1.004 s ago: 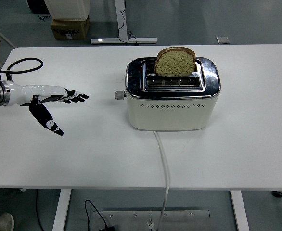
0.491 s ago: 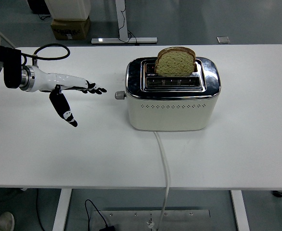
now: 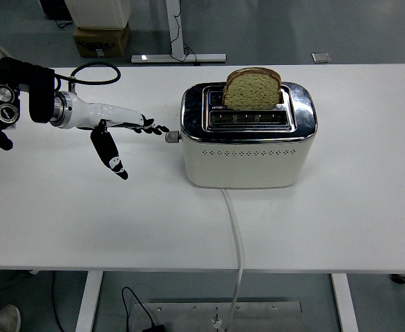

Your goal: Press down toaster

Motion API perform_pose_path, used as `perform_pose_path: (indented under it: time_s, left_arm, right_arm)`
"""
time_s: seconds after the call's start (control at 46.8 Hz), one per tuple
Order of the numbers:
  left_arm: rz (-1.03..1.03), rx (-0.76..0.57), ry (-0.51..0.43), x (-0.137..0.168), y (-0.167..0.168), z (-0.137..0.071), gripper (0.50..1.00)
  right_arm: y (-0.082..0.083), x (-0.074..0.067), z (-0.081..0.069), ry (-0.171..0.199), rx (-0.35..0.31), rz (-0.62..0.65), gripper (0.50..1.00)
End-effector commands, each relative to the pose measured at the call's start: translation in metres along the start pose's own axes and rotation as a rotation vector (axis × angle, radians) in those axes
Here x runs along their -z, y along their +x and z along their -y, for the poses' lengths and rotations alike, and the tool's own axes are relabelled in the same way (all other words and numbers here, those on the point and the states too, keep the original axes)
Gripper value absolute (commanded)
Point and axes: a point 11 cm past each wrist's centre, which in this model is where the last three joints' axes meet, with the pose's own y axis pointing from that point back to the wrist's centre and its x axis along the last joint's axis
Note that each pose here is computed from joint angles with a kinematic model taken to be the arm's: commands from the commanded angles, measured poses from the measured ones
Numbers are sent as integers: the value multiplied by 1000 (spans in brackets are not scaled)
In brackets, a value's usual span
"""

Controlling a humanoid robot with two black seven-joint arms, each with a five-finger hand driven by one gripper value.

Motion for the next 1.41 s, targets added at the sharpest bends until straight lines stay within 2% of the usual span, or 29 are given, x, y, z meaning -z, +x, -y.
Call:
perform_pose_path:
  time_s: [0.0, 1.389]
  left_arm:
    - [6, -4, -2, -2, 3, -1, 1000]
    - [-20, 39, 10, 4, -12, 19, 1000]
  right_arm:
    - [0, 0, 0, 0, 0, 0, 1000]
    - [0, 0, 0, 0, 0, 0, 998]
